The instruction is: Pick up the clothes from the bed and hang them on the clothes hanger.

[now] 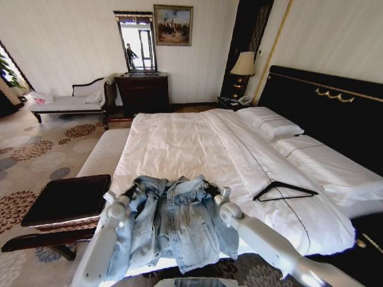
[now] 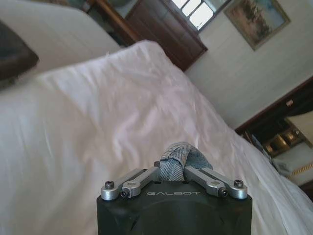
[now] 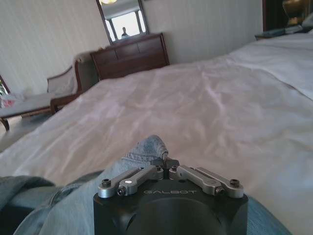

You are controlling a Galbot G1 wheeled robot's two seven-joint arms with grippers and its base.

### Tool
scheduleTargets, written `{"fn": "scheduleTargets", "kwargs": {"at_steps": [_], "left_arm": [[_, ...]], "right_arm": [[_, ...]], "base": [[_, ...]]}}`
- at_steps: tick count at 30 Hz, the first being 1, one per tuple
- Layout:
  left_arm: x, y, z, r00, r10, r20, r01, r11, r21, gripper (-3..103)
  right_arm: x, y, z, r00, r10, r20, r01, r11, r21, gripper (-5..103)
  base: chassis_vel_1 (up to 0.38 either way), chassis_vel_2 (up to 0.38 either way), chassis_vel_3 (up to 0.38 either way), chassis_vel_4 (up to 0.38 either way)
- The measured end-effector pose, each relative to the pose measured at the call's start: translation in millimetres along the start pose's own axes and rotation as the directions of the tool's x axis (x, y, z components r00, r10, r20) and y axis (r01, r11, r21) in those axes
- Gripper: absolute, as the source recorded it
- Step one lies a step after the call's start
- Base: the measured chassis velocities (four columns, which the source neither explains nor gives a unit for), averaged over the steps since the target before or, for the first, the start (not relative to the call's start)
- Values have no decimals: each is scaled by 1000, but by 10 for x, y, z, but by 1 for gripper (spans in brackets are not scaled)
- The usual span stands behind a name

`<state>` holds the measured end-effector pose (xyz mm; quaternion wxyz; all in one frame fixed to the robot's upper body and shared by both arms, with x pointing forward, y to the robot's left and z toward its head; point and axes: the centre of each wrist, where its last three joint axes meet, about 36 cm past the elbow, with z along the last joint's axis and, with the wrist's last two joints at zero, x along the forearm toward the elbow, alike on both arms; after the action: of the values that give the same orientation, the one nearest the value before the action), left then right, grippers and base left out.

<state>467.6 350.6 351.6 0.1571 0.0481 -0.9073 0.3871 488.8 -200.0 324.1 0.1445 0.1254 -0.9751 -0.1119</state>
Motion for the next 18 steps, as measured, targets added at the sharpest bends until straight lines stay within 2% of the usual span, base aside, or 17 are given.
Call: {"fn": "scheduleTargets", "kwargs": {"at_steps": [3, 6, 12, 14, 15, 18], "left_arm": [[-98, 118, -285, 998, 0, 57, 1, 1000, -9, 3], [-103, 165, -381, 996, 14, 85, -14, 1000, -4, 3], [11, 232, -384, 993, 31, 116, -31, 1000, -5, 3], [200, 143, -428, 986, 68, 152, -67, 998, -9, 3], [200, 143, -428, 986, 68, 152, -67, 998, -9, 3], [541, -147, -585, 963, 159, 216, -156, 987, -30, 3]], "right_arm": [[-337, 158, -87, 996, -51, 77, 52, 999, -15, 1], [-477, 208, -133, 991, -72, 110, 74, 997, -14, 1], [-520, 98, -275, 985, -83, 153, 83, 997, 5, 1], [-381, -40, -459, 971, -110, 214, 109, 994, 17, 1], [-381, -40, -459, 971, -110, 214, 109, 994, 17, 1], [-112, -146, -766, 935, -174, 308, 171, 985, 34, 1]], "base": [[0, 0, 0, 0], [0, 0, 0, 0], [0, 0, 0, 0], [0, 0, 0, 0], [0, 0, 0, 0], [0, 0, 0, 0]]}}
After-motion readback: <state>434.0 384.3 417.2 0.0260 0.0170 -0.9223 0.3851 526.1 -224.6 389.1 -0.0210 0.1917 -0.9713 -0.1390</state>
